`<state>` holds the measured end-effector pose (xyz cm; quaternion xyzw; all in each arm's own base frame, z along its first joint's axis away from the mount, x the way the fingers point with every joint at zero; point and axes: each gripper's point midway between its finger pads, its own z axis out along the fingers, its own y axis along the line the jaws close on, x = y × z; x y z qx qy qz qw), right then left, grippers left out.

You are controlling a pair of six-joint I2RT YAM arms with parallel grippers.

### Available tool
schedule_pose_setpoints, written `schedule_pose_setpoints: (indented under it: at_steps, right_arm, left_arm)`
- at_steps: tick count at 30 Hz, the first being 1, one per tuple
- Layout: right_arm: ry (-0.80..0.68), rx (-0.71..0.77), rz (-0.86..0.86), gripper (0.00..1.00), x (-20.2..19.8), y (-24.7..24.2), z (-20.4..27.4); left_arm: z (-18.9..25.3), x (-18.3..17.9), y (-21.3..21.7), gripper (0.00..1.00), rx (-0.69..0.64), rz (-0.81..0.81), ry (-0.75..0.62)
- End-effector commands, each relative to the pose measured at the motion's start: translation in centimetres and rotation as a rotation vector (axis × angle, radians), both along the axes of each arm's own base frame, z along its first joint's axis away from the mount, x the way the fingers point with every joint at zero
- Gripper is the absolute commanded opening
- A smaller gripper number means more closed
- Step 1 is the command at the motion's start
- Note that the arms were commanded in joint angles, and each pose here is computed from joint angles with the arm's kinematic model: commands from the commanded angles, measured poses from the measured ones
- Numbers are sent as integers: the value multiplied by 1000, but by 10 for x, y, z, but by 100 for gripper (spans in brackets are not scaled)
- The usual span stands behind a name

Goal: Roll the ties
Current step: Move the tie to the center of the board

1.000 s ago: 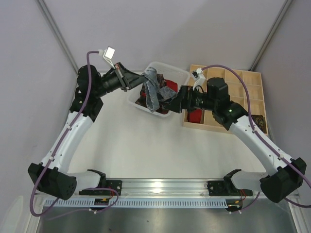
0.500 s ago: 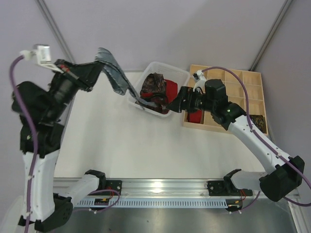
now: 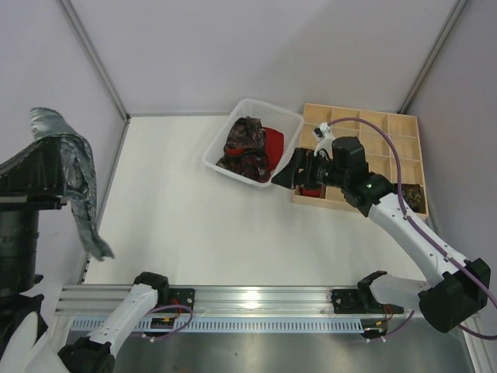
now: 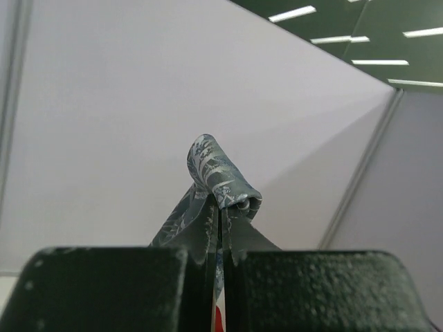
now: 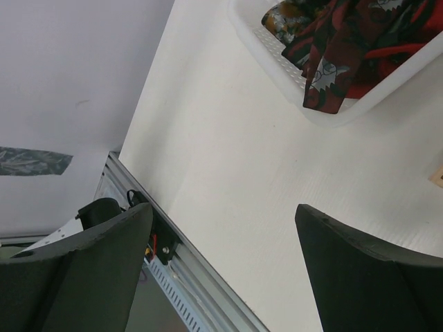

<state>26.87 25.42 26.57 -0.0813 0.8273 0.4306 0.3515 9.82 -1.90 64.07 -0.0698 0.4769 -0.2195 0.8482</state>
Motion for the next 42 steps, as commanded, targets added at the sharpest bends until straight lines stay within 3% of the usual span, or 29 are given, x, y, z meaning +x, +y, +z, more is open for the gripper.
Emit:
schedule_pose_setpoints:
  at_steps: [1, 3, 5, 10, 13, 14, 16, 21, 24, 29, 31, 32, 36, 38, 42]
  right_arm:
    - [-41, 15, 0, 92, -5, -7, 6]
    - [-31, 21, -11, 92, -6, -13, 4]
    - [-20, 18, -18, 92, -11, -19, 1]
    - [-20, 11, -53, 93, -16, -35, -3]
    - [-15, 8, -72, 93, -19, -42, -6]
    - [-14, 9, -75, 93, -20, -44, -7]
    - [-4, 9, -86, 93, -21, -47, -12]
    - [15, -2, -96, 93, -25, -53, -19]
    - [14, -19, -108, 94, -27, -60, -22]
    - [15, -66, -149, 95, -29, -77, -31]
    - [18, -106, -196, 95, -23, -92, -38]
    - [40, -119, -205, 95, -25, -96, -45]
    - [63, -118, -232, 95, -26, -110, -54]
    - [80, -116, -234, 95, -27, -111, -58]
    - [198, -117, -233, 94, -34, -106, -82]
  left_arm:
    - [-85, 81, -44, 0, 66, -144, 337]
    - [-119, 92, -77, 0, 46, -321, 433]
    - [-188, 109, -101, 0, 43, -438, 617]
    - [-350, 116, -127, 0, 14, -491, 1025]
    - [-399, 99, -164, 1, 31, -566, 1116]
    - [-401, 92, -187, 1, 39, -648, 1090]
    - [-428, 87, -202, 0, 35, -654, 1154]
    - [-483, 65, -251, 1, 221, -675, 1319]
    - [-506, 67, -270, 0, 331, -622, 1364]
    - [-507, 57, -312, 0, 388, -719, 1347]
    - [-509, 51, -324, 15, 390, -765, 1341]
    - [-503, 46, -333, 35, 364, -824, 1336]
    - [-487, 36, -349, 64, 300, -960, 1277]
    - [-471, 34, -346, 69, 310, -984, 1226]
    - [-430, 48, -310, 75, 288, -852, 1112]
